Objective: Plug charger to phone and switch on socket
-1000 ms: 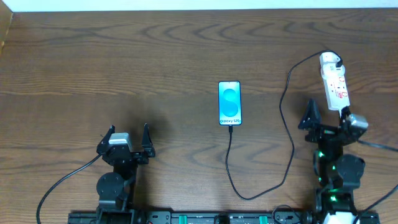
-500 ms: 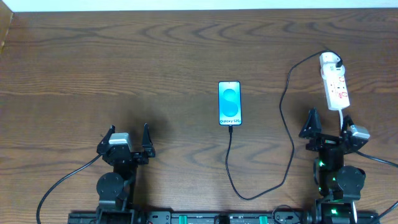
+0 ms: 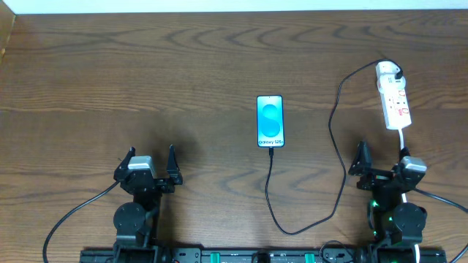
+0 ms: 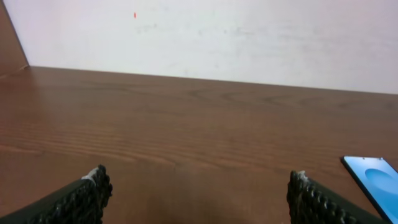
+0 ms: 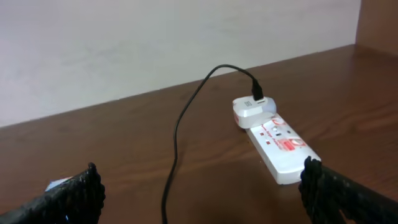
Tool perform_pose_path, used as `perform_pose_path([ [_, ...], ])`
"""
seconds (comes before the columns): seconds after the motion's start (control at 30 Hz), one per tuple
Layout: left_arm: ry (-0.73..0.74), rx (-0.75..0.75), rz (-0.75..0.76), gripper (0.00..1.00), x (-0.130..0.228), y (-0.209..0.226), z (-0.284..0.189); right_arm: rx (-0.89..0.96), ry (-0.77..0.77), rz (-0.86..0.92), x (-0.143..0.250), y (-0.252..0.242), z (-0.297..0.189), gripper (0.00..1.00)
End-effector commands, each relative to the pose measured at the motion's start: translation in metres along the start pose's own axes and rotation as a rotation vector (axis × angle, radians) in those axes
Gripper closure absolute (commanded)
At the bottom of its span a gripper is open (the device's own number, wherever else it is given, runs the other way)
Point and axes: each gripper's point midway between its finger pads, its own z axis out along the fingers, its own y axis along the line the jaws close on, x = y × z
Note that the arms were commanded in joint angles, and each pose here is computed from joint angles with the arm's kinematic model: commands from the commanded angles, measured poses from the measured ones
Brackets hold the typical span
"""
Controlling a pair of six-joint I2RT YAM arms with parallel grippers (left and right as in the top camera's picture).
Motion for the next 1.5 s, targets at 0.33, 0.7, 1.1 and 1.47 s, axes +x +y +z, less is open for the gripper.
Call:
perform_pose_path([
  [0.33,0.048,-0.013,0.011,0.08,0.018,0.003,0.001,-0.066,0.003,-0.141,0.002,0.015,-0.002,0.01],
  [0.7,0.048,-0.013,0.011,0.08,0.018,0.003,0.001,-0.134,-0.037,-0.084,-0.008,0.028,-0.003,0.01],
  [1.1,0.048,-0.013,0.011,0.08,0.018,0.003,0.001,-0.109,0.027,0.031,0.006,0.023,-0.003,0.01],
  [1.47,0.048,-0.013,0.011,0.08,0.018,0.003,0.001,-0.117,0.024,-0.034,0.006,0.024,-0.003,0.01],
])
